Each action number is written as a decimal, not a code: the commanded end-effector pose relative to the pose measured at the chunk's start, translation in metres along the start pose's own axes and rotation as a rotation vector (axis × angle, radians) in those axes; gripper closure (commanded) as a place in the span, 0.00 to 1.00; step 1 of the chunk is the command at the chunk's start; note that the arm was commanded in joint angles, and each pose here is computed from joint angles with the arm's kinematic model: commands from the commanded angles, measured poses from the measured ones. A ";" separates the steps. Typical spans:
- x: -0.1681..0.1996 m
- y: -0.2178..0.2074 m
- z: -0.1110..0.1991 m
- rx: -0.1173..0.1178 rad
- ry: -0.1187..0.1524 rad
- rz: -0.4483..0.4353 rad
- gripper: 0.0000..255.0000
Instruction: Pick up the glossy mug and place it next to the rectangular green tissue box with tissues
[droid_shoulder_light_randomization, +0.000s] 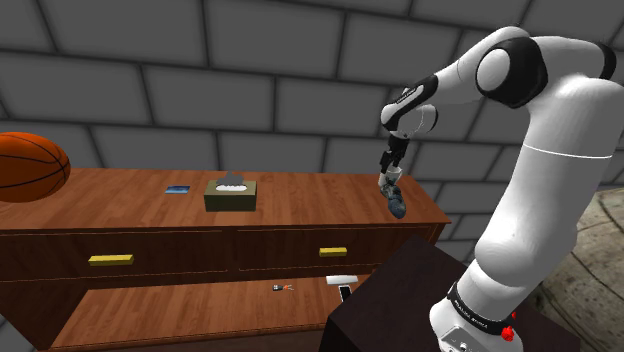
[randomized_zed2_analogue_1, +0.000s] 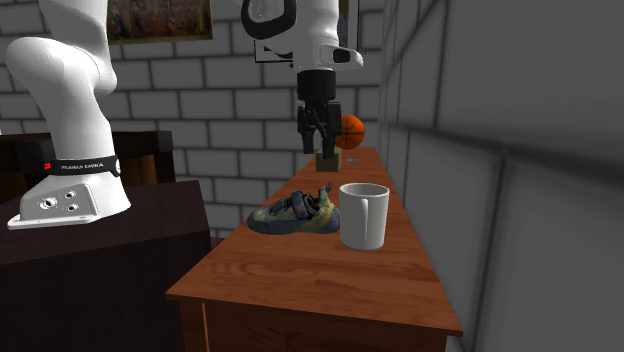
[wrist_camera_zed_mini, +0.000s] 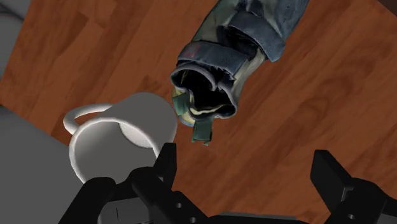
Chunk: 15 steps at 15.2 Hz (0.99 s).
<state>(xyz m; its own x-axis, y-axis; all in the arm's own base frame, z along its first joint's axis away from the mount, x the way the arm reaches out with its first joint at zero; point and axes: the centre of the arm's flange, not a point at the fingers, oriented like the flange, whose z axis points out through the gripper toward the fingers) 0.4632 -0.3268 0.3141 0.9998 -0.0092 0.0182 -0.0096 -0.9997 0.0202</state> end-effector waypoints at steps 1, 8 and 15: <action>0.010 0.020 0.015 -0.009 0.009 0.007 0.00; 0.029 0.065 0.050 -0.029 0.028 0.025 0.00; 0.030 0.066 0.080 -0.029 0.028 0.025 0.00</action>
<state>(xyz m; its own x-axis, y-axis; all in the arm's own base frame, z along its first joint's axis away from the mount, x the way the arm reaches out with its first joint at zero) 0.4942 -0.3945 0.2381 0.9984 -0.0328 0.0468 -0.0351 -0.9982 0.0484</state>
